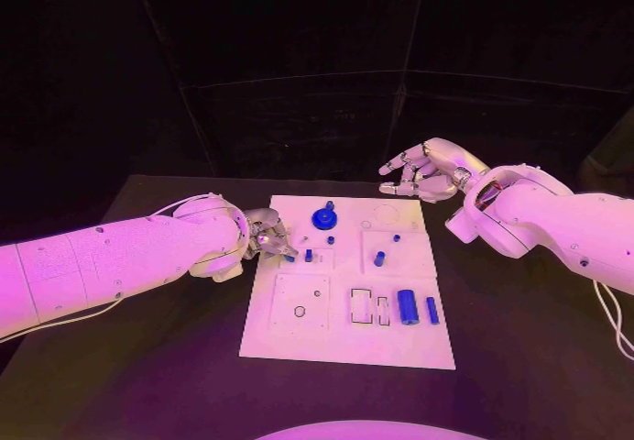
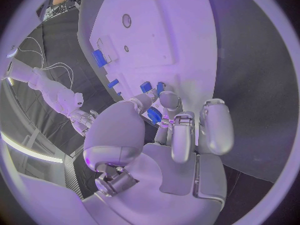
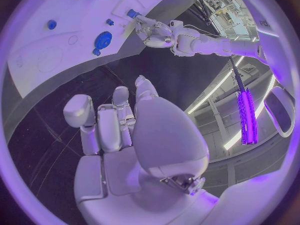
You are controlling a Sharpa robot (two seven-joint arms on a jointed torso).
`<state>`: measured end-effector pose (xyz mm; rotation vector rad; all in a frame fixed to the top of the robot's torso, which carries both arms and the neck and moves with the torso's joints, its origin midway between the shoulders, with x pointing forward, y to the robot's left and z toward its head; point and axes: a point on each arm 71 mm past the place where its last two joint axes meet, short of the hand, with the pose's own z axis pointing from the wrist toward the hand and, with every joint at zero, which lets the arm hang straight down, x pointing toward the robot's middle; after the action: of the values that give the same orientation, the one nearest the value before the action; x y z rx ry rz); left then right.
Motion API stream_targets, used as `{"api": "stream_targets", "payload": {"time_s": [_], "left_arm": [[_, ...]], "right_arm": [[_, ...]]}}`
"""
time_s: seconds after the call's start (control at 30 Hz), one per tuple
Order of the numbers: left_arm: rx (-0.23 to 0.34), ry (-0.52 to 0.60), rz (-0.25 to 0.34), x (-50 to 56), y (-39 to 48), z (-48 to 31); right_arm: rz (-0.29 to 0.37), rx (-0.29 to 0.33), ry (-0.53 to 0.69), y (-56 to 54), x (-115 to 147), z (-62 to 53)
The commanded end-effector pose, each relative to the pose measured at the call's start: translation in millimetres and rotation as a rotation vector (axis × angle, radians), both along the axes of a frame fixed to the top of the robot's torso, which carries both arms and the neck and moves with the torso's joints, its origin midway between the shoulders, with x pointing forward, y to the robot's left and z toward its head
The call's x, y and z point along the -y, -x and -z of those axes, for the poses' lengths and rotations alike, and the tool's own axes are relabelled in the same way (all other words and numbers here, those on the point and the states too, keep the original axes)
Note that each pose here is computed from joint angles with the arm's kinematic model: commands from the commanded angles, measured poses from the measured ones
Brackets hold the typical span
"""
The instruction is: Assemble the parts on the task board
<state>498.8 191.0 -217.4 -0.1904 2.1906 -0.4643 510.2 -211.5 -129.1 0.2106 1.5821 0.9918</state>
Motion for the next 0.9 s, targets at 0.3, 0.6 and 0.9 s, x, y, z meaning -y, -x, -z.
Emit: {"api": "stream_targets", "payload": {"time_s": [0.3, 0.6, 0.9], "left_arm": [[-0.011, -0.050, -0.020, 2.2, 1.1, 2.8], [-0.002, -0.055, -0.025, 2.6, 0.9, 2.3], [-0.018, -0.067, -0.012, 2.8, 2.0, 3.3]], "right_arm": [[-0.011, 0.003, 0.000, 0.3, -1.6, -1.1], [-0.012, 0.004, 0.000, 0.3, -2.0, -1.1], [-0.013, 0.002, 0.001, 0.5, -2.0, -1.1]]}}
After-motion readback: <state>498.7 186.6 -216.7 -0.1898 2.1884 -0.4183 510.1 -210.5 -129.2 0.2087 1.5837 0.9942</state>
